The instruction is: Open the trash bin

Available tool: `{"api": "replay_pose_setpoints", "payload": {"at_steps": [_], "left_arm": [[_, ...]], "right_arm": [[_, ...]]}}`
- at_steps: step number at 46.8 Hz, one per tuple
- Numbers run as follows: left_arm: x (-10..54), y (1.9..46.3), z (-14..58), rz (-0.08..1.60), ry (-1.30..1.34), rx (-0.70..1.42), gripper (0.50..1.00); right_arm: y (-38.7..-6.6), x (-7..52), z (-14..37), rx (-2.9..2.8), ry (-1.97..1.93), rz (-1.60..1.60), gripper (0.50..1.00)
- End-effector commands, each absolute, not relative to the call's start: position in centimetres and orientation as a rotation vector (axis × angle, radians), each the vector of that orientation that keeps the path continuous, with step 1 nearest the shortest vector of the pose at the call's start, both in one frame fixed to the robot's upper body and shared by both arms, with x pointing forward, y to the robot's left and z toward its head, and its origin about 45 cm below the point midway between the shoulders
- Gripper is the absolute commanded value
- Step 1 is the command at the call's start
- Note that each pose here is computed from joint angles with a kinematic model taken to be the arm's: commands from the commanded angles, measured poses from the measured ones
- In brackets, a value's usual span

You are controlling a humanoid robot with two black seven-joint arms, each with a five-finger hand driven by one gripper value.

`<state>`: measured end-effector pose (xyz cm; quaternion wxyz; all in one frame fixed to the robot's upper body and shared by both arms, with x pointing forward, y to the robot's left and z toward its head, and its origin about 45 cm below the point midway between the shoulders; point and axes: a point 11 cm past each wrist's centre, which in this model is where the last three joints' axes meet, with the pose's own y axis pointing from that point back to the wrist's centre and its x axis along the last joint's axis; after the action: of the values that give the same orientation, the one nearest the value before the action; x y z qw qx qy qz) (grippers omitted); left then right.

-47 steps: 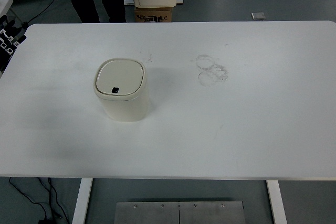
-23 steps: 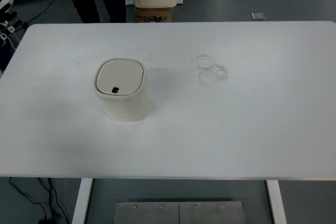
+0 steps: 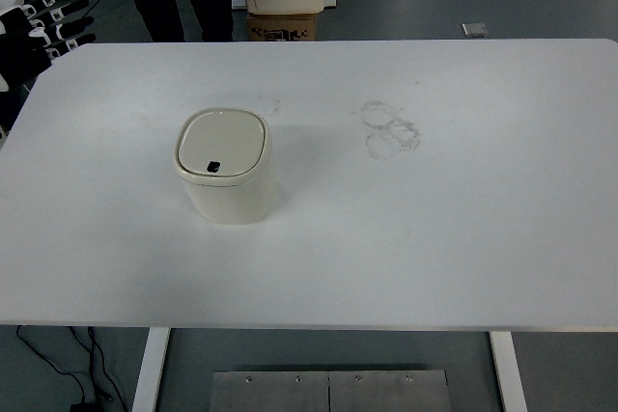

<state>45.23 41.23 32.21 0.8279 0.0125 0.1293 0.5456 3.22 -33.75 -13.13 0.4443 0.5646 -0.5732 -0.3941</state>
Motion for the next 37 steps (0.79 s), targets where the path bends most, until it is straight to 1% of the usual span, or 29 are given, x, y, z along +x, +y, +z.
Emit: {"api": "replay_pose_setpoints", "payload": {"at_steps": [1, 17, 27, 37], "left_arm": [[45.4, 39.5, 32.6, 1.105, 0.261, 0.078, 1.0], [44.7, 34.2, 34.3, 0.899, 0.173, 0.376, 1.0], [44.0, 32.2, 36.4, 0.765, 0.075, 0.508, 1.0], [43.7, 30.2, 36.9, 0.66, -0.046, 0.644, 1.0]], "right_arm": [[-33.8, 3.2, -13.1, 1.398, -1.422, -0.975, 0.991], [-33.7, 3.2, -13.1, 1.401, -1.421, -0.977, 0.991], [-33.8, 3.2, -13.1, 1.398, -1.422, -0.975, 0.991], [-33.7, 3.2, -13.1, 1.401, -1.421, -0.977, 0.991]]}}
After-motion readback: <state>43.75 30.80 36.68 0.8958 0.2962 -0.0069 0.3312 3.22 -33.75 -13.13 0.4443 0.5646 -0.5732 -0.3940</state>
